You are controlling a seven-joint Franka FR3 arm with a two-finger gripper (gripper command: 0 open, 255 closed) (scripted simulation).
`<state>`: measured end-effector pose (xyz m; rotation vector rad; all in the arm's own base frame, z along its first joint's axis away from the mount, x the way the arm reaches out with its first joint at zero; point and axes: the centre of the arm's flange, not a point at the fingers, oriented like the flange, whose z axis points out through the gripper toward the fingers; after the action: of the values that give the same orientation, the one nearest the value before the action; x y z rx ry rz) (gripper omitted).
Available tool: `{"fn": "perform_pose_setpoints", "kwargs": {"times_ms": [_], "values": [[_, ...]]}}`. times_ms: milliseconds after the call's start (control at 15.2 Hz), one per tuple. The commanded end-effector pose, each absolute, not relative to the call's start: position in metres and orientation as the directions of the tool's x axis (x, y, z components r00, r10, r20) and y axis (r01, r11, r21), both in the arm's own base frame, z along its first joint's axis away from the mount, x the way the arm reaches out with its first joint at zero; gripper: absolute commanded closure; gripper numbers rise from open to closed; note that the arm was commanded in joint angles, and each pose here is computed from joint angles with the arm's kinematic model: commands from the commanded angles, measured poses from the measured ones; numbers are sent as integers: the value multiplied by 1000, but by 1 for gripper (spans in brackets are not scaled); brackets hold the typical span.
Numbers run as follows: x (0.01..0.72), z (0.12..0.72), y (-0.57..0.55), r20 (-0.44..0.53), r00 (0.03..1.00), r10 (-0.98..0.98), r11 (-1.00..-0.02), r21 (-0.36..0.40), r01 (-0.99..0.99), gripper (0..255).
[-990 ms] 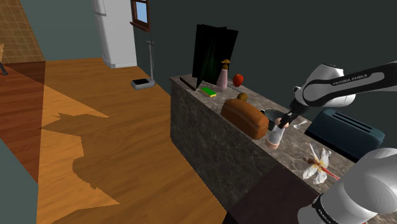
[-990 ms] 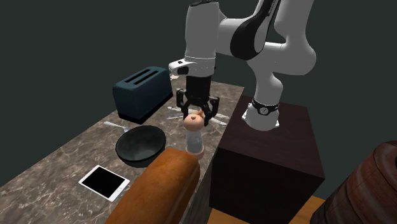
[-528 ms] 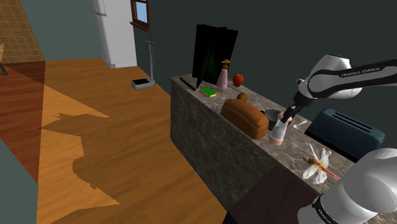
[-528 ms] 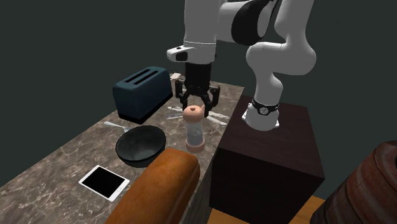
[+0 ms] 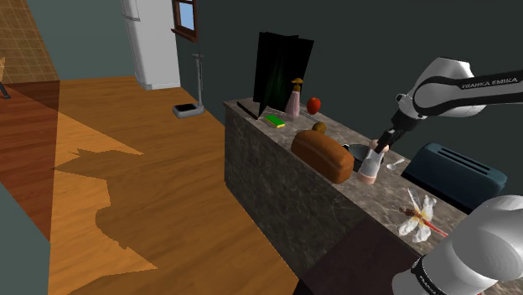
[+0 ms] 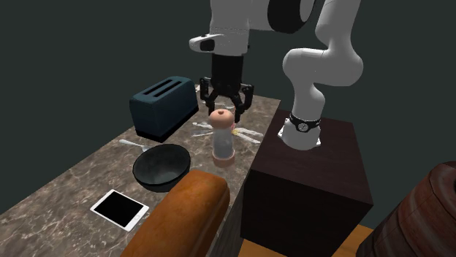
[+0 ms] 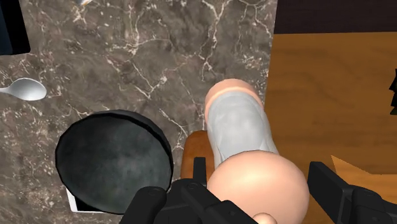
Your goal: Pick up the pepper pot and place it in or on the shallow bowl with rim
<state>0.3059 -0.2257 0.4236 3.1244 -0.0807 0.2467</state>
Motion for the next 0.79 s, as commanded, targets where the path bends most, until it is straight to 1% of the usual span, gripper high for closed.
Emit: {"fn": "perform_pose_setpoints", "kwargs": {"times_ms": [0,726], "values": [[305,435,-225,157,986,-51,-999,2,-52,255],[305,493,-225,157,986,-51,-999,2,-52,255]]}}
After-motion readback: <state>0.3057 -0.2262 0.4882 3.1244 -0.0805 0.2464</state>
